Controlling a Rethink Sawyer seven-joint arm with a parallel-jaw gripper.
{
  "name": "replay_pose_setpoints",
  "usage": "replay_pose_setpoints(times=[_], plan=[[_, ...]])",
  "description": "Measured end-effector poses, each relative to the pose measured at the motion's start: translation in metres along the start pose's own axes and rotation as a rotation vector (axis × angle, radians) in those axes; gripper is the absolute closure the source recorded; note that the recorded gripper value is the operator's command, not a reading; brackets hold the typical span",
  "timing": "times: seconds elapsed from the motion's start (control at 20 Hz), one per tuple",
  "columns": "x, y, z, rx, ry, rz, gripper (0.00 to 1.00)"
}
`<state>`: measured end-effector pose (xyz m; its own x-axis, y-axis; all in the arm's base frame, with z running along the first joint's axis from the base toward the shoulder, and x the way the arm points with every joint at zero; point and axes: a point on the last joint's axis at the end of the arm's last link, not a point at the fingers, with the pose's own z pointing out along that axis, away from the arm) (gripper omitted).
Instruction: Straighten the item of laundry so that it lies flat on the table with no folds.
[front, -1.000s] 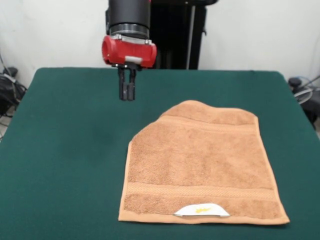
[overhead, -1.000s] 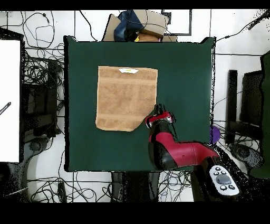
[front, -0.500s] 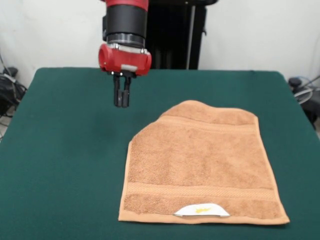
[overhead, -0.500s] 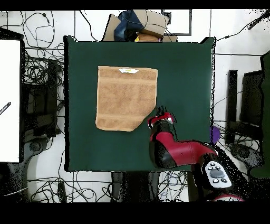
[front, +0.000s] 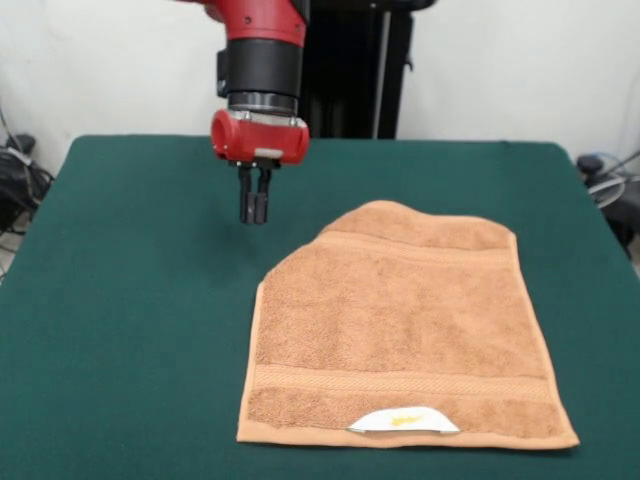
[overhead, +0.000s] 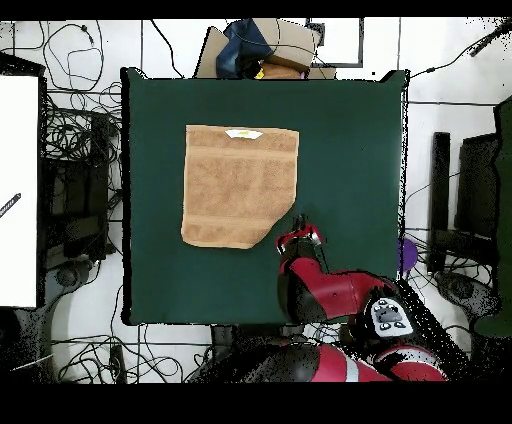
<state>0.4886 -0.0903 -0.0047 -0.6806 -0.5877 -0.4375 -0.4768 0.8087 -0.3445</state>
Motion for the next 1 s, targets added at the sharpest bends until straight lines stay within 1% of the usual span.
replay_pose_setpoints(times=[0.3,0.75,1.0], plan=[[0.012,0.001,-0.001,0.017,-0.021,-0.001,1.00],[0.021,0.005,-0.002,0.056,-0.089,0.008,1.00],[0.025,0.009,0.002,0.065,-0.090,0.023,1.00]])
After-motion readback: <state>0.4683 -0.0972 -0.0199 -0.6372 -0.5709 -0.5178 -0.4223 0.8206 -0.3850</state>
